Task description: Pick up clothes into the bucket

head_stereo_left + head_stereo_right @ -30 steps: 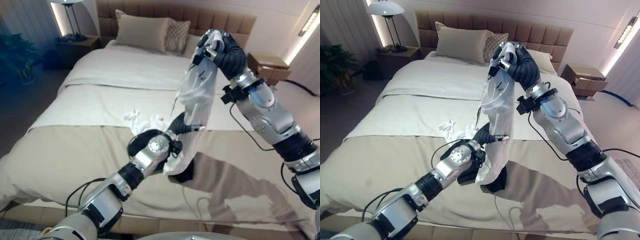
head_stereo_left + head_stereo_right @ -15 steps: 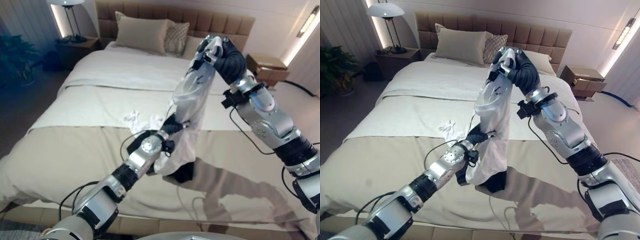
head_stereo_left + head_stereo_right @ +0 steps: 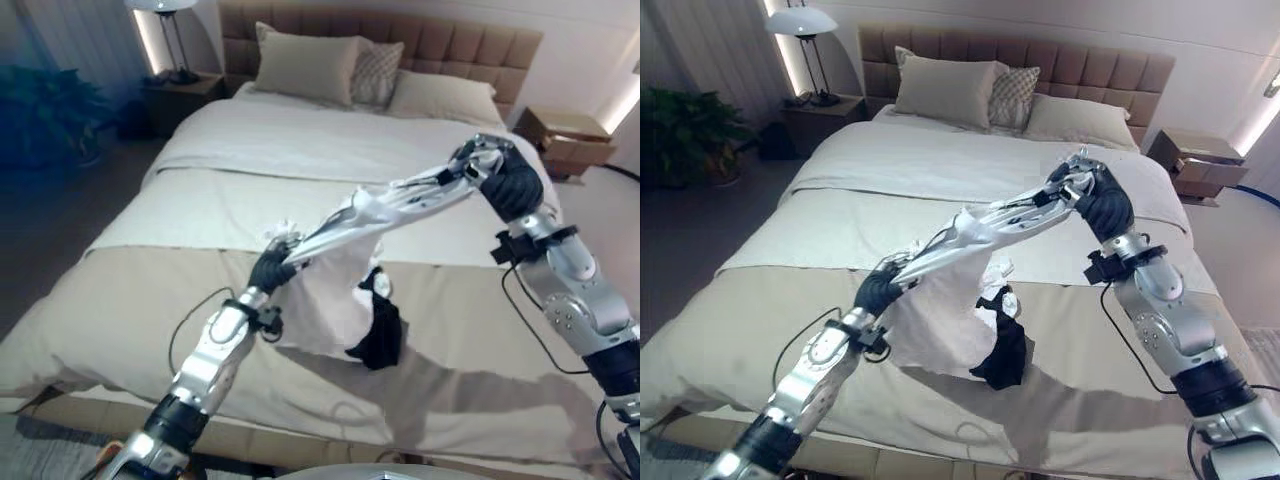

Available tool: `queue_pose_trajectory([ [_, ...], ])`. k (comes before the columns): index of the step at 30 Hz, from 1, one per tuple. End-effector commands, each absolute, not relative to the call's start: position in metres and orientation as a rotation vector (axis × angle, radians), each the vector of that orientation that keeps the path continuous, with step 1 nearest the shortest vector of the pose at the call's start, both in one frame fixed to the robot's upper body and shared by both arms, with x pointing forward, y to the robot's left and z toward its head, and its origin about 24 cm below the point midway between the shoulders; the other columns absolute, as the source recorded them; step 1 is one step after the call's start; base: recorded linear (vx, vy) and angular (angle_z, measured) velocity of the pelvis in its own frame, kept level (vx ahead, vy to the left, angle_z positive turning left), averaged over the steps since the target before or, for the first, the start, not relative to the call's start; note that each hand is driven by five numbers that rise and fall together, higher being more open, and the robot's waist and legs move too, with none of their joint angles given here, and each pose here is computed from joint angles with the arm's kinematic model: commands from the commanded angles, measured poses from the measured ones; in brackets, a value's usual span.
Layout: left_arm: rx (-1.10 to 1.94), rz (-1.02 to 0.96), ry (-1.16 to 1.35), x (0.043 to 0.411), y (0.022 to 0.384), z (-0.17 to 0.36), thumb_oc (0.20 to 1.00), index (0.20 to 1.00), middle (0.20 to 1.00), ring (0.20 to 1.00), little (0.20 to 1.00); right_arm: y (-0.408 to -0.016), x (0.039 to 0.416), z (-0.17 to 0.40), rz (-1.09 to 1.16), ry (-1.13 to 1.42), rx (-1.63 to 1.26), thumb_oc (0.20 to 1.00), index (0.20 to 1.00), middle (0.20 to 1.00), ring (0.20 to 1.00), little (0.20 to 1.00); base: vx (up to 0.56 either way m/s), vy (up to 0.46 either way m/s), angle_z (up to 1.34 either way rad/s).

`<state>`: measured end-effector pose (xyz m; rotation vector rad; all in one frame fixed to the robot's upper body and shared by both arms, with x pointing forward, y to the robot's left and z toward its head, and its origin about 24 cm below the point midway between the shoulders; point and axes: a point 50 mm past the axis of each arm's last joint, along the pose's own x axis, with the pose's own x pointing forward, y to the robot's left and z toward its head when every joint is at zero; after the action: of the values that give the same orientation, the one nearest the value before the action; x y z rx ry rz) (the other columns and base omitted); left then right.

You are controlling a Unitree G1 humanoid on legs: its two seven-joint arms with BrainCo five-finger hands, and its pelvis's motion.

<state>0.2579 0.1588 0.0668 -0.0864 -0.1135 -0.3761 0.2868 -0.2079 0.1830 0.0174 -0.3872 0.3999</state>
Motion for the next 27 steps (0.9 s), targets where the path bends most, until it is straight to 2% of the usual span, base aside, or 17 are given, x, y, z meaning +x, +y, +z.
queue_pose_trajectory([
  [1,-0.021,-0.038,-0.189,0.243,0.262,0.089,0.2,0.2,0.2,0.2,0.2,-0.26,0.283,0.222,0.191,-0.572,-0.023,0.2,0.2,0.2,0.2,0.2,0.0,0.005,0.09],
  [2,-0.021,-0.038,-0.188,0.243,0.263,0.089,0.2,0.2,0.2,0.2,0.2,-0.259,0.283,0.222,0.191,-0.571,-0.022,0.25,0.25,0.25,0.25,0.25,-0.01,-0.001,0.09],
  [3,-0.022,-0.016,-0.231,0.24,0.269,0.098,0.2,0.2,0.2,0.2,0.2,-0.255,0.282,0.214,0.222,-0.532,-0.061,0.586,0.586,0.586,0.586,0.586,0.0,-0.002,0.07],
  [4,-0.025,-0.004,-0.251,0.239,0.272,0.103,0.2,0.2,0.2,0.2,0.2,-0.252,0.281,0.207,0.253,-0.499,-0.08,1.0,1.0,1.0,1.0,1.0,0.0,-0.002,0.08],
  [9,-0.03,0.069,-0.354,0.235,0.283,0.122,0.2,0.2,0.2,0.2,0.2,-0.24,0.289,0.156,0.309,-0.275,-0.209,1.0,1.0,1.0,1.0,1.0,-0.01,0.005,0.06],
  [18,-0.002,0.157,-0.456,0.239,0.282,0.137,0.2,0.2,0.2,0.2,0.2,-0.221,0.303,0.064,0.205,0.019,-0.494,1.0,1.0,1.0,1.0,1.0,-0.01,0.01,0.16],
  [27,0.052,0.231,-0.461,0.234,0.283,0.133,0.2,0.2,0.2,0.2,0.2,-0.237,0.285,0.042,0.024,0.049,-0.42,1.0,1.0,1.0,1.0,1.0,-0.02,0.001,0.19],
])
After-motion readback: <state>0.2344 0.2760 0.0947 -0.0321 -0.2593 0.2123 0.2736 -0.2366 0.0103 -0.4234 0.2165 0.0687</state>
